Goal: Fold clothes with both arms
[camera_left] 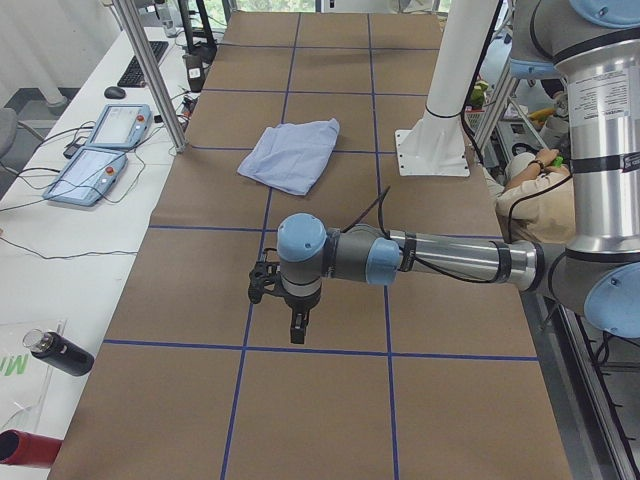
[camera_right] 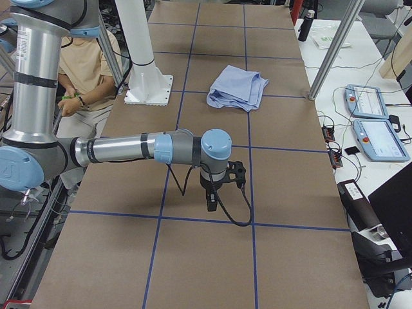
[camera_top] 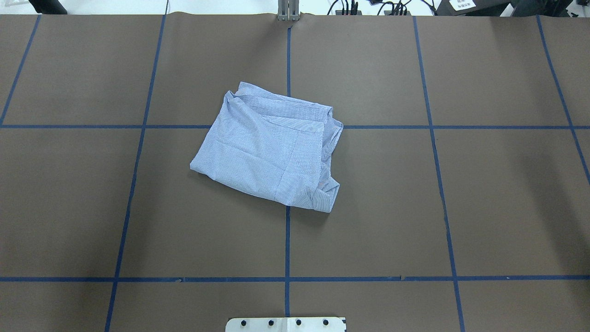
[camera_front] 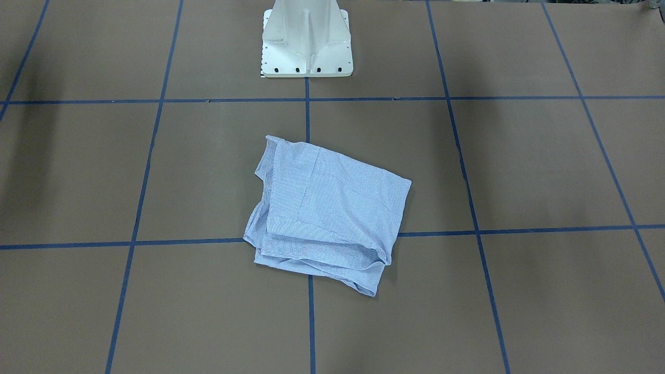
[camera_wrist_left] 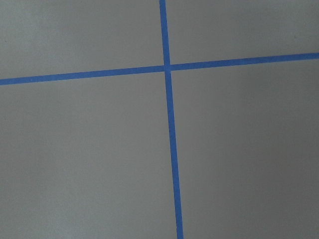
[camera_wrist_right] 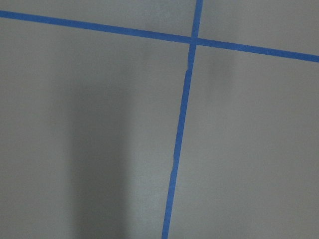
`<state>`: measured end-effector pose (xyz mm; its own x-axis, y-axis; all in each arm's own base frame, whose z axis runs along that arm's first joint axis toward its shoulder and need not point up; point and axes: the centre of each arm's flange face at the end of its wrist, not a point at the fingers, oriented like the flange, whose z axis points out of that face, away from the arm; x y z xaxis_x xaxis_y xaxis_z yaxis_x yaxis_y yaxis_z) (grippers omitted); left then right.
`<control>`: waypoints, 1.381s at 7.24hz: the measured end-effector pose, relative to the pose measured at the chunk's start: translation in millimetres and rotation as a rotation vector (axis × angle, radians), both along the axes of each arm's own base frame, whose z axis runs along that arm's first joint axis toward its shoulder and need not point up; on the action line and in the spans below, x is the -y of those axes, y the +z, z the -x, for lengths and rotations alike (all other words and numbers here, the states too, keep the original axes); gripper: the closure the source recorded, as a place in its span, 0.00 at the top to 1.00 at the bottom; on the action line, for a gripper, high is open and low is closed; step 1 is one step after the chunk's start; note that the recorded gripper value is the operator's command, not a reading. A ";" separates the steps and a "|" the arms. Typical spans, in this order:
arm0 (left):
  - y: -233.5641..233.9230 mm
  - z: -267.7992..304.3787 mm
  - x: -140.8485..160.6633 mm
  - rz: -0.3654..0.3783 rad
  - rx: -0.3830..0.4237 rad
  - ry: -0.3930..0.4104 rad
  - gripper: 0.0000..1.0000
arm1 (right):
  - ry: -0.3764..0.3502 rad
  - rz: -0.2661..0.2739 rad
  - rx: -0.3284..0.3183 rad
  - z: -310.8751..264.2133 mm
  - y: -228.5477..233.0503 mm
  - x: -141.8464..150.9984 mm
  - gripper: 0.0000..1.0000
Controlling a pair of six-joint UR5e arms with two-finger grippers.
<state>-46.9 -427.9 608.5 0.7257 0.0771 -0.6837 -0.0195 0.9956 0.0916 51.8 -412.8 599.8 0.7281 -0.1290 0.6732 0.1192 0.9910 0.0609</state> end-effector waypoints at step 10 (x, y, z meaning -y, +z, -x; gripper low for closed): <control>13.9 -0.6 -0.6 0.025 0.001 0.003 1.00 | 0.002 -0.017 0.001 1.3 -9.9 1.3 1.00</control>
